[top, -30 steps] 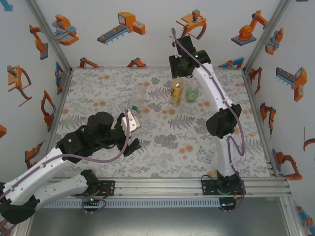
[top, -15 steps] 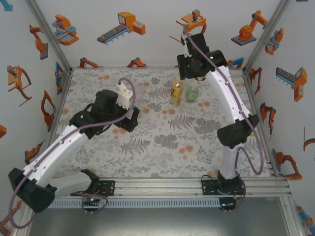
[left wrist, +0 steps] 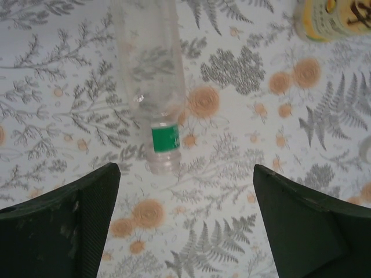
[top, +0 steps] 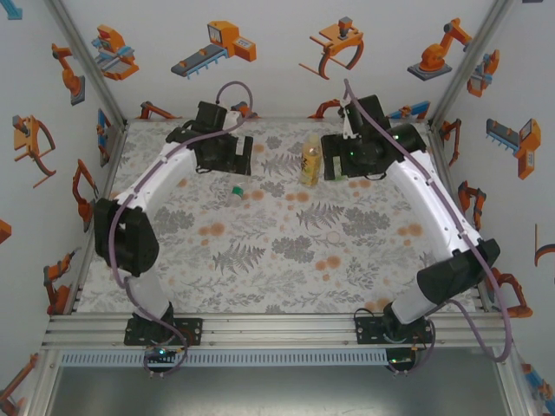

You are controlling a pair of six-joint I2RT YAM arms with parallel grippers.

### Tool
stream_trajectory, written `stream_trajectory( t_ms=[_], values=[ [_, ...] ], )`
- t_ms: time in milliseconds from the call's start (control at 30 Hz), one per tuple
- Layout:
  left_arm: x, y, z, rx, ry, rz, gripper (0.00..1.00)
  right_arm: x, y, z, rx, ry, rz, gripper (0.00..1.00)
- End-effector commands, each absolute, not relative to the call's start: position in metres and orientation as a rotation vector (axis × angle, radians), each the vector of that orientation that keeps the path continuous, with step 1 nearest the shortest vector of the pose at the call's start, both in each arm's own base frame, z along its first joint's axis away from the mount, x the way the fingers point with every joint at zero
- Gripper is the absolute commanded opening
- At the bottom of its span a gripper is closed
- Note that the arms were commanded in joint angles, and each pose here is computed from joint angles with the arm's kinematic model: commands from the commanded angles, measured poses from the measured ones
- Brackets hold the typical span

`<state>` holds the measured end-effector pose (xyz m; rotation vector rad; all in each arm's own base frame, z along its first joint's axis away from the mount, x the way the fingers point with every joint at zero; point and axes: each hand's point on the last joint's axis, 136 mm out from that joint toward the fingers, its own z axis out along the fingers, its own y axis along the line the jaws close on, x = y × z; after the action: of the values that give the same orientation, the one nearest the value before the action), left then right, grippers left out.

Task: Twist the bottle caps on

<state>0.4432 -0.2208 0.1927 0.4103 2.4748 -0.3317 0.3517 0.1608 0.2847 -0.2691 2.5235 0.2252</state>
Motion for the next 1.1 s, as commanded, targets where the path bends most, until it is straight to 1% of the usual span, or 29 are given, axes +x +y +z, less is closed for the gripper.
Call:
stream_trajectory(
  t_ms=[0, 33, 67, 333, 533, 767, 1067],
  values=[
    [0.458, -0.220, 0.185, 0.421, 2.515, -0.283, 0.89, 0.337, 0.163, 0.287, -0.244, 2.511, 0.294, 0.94],
    [0.465, -0.221, 0.180, 0.430, 2.521, -0.266, 0.90, 0.332, 0.162, 0.283, -0.238, 2.521, 0.310, 0.98],
    [0.470, -0.223, 0.175, 0.440, 2.528, -0.253, 0.90, 0.328, 0.163, 0.280, -0.235, 2.528, 0.326, 0.99],
    [0.505, -0.227, 0.130, 0.487, 2.575, -0.134, 0.92, 0.303, 0.154, 0.261, -0.180, 2.544, 0.369, 0.98],
    [0.522, -0.235, 0.098, 0.508, 2.600, -0.110, 0.92, 0.288, 0.148, 0.251, -0.159, 2.564, 0.370, 0.97],
    [0.544, -0.240, 0.076, 0.532, 2.585, -0.025, 0.92, 0.281, 0.147, 0.241, -0.143, 2.598, 0.387, 0.94],
    [0.564, -0.250, 0.058, 0.539, 2.574, -0.027, 0.85, 0.273, 0.138, 0.238, -0.147, 2.619, 0.330, 0.93]
  ],
)
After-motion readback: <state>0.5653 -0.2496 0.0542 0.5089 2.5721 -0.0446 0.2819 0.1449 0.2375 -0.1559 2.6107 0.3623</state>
